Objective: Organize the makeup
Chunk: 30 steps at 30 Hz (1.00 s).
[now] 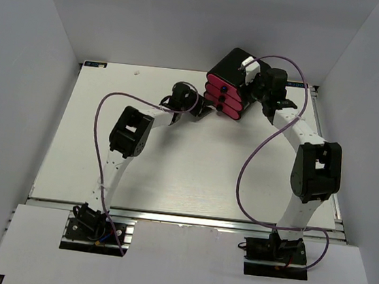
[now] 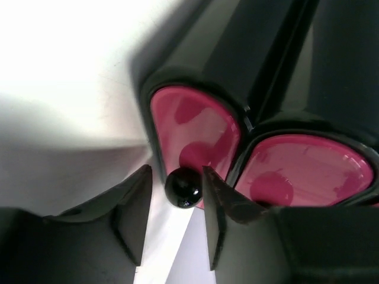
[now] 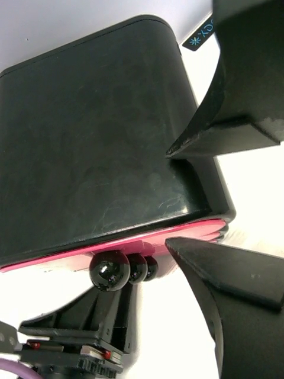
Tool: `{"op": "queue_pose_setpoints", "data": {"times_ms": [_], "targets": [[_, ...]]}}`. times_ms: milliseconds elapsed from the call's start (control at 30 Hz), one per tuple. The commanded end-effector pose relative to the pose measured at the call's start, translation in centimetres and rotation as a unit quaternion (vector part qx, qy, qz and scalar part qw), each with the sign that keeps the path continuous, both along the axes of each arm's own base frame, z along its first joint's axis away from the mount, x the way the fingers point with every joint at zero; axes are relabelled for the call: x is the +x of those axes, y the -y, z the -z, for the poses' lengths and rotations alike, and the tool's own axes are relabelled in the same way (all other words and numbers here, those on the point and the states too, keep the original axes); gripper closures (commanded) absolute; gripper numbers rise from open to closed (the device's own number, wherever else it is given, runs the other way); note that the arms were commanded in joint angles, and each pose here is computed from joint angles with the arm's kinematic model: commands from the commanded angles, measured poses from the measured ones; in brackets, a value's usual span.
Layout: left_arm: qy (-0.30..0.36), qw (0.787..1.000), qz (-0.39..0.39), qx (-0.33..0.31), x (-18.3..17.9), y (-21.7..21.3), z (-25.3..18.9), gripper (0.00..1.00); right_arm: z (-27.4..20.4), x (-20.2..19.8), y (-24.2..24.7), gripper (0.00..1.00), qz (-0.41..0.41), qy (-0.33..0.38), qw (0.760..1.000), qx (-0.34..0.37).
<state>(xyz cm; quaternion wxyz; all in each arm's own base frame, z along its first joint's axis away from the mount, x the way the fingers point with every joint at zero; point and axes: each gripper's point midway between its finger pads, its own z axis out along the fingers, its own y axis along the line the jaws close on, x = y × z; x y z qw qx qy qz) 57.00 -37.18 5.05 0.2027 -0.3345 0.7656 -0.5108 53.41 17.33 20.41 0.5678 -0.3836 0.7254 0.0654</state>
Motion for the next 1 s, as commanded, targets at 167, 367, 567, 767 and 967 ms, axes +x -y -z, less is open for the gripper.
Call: {"op": "queue_pose_setpoints", "data": {"times_ms": [167,367,567,767,967], "targets": [[0.067,0.997,-0.029,0.02,-3.4,-4.1,-7.0,0.57,-4.6,-2.3,0.6,0.11,0.017,0.022,0.999,0.029],[0.154,0.983,-0.019,0.099,-6.4,-8.5,-11.9,0.02,-10.7,-4.6,2.4,0.11,0.043,0.048,0.995,0.079],[0.267,0.935,0.042,0.227,-11.5,-11.8,-18.7,0.02,-10.6,-9.7,4.6,0.11,0.103,-0.016,0.989,0.106],[0.326,0.895,0.049,0.302,-18.1,-16.0,-23.1,0.02,-7.4,-15.6,5.2,0.11,0.128,-0.124,0.976,0.13],[0.343,0.882,0.029,0.322,-21.7,-18.4,-24.2,0.02,-6.9,-17.9,4.9,0.1,0.132,-0.165,0.963,0.166]]}}
